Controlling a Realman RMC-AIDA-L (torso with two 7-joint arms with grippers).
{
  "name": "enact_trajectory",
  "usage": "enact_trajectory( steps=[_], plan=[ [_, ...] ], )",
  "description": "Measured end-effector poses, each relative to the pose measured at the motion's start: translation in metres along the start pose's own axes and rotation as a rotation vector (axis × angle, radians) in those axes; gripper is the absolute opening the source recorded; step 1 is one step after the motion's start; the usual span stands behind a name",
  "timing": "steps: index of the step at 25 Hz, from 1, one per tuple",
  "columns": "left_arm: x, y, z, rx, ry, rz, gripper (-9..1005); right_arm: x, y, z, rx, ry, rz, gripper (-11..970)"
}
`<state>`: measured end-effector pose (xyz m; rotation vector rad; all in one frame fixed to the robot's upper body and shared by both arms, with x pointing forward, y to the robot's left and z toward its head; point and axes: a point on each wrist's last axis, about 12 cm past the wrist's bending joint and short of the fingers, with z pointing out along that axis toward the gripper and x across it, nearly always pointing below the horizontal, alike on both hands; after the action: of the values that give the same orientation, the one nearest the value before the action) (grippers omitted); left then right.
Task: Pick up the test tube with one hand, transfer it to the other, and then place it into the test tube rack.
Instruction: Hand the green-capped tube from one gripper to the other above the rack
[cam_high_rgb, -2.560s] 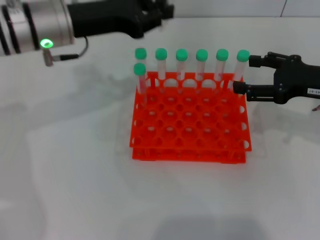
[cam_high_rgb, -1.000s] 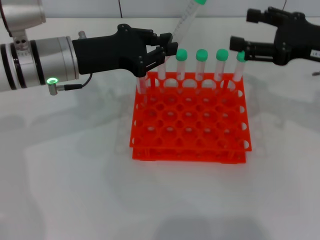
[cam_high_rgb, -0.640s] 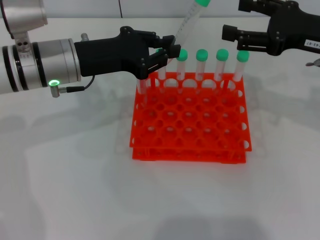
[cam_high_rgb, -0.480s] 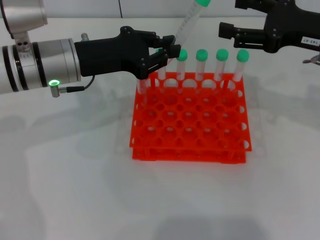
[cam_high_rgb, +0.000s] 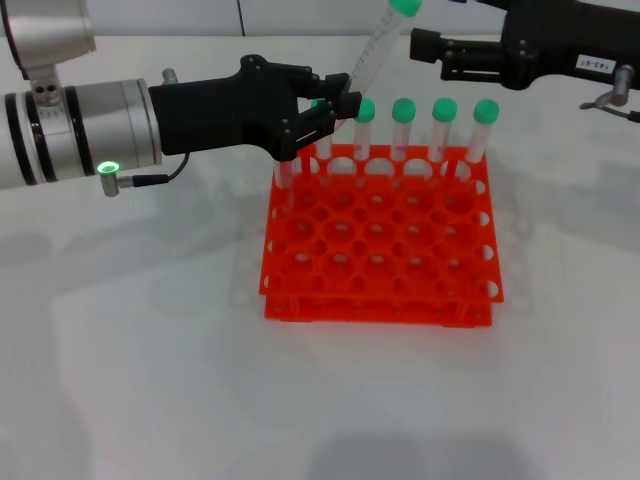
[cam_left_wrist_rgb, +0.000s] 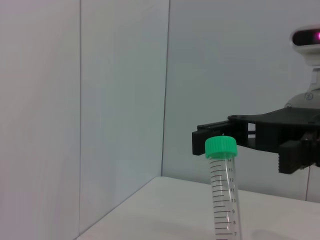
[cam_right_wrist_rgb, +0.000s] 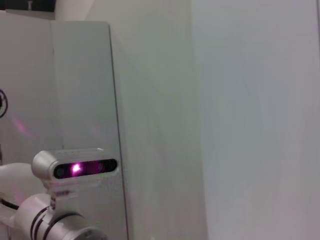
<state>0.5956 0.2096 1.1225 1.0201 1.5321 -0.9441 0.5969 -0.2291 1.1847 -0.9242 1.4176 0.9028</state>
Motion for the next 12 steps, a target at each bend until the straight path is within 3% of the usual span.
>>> enact_trajectory(
  steps=[12],
  plan=[
    [0.000, 0.000, 0.000, 0.000, -0.001, -0.001, 206, -0.001, 0.002, 0.021, -0.054, 0.001, 0.012, 833]
  ],
)
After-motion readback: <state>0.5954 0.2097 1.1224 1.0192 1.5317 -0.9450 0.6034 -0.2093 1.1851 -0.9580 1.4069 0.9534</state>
